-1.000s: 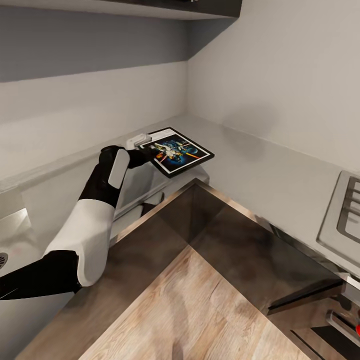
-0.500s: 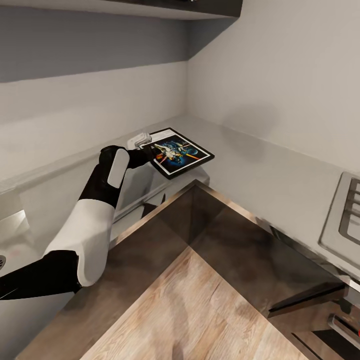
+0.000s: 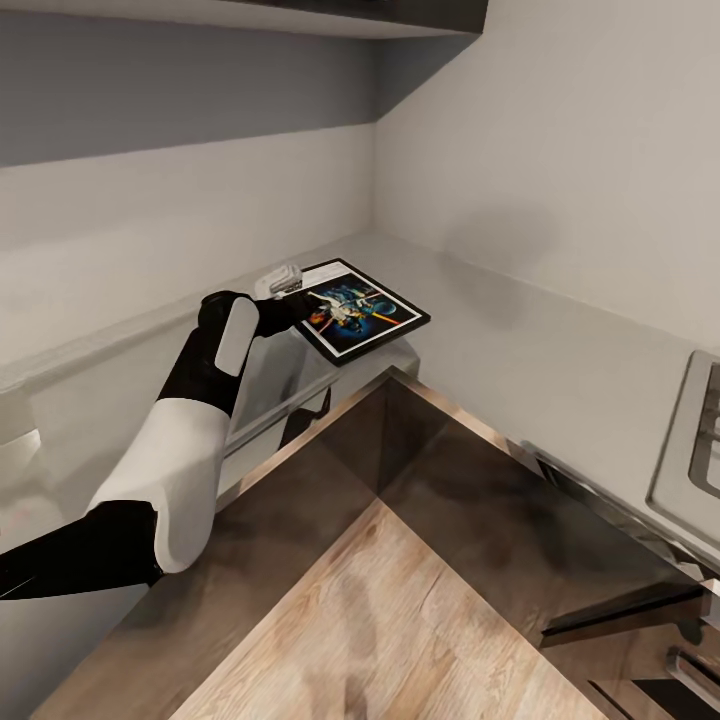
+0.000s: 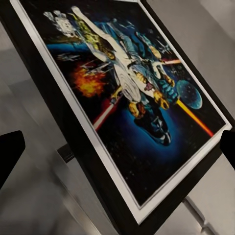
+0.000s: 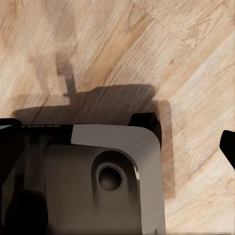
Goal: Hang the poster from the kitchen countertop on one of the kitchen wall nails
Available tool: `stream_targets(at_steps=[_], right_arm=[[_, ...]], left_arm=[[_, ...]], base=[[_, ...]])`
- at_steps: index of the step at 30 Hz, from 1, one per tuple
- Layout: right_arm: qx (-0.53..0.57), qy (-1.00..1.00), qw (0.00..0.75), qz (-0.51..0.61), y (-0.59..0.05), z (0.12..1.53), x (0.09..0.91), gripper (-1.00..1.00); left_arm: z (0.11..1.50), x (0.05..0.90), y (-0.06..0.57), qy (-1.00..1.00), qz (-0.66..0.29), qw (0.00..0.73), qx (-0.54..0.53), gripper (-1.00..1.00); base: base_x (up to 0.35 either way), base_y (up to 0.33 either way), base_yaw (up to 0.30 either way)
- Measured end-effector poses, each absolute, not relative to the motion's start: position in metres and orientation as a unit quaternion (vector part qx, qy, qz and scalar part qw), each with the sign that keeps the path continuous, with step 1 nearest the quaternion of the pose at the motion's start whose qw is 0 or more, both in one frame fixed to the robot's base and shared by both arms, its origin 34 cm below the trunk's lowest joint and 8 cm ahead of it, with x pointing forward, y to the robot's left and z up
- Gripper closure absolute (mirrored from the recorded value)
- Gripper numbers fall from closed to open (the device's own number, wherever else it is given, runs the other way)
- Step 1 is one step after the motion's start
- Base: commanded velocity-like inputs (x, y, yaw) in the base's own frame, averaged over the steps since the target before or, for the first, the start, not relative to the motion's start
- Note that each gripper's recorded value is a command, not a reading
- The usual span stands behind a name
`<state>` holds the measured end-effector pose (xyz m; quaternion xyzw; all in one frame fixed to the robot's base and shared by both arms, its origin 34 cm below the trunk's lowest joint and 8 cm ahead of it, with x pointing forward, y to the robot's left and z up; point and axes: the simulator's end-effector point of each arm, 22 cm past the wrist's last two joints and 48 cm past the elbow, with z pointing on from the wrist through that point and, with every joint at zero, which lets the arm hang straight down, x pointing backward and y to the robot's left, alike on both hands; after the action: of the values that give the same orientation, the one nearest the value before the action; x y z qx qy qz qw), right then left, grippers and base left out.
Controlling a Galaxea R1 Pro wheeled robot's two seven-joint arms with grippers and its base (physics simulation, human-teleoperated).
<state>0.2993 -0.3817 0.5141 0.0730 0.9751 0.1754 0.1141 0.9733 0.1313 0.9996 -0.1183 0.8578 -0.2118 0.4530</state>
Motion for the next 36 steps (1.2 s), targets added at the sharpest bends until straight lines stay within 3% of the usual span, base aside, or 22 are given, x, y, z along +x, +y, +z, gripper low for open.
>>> stream_targets(at_steps=[17,36], right_arm=[[0.074,0.975,0.112,0.175,-0.381,0.514,0.297,-1.00],[0.024,0.977,0.081,0.197,-0.356,0.510,0.279,-1.00]], left_arm=[[1.003,0.973,0.129,0.859,-0.203,0.457,-0.109,-1.00],[1.156,1.025,0.123,0.865,-0.159,0.470,-0.074,-1.00]], base=[[0.001,0.000,0.000],[0.000,0.000,0.000]])
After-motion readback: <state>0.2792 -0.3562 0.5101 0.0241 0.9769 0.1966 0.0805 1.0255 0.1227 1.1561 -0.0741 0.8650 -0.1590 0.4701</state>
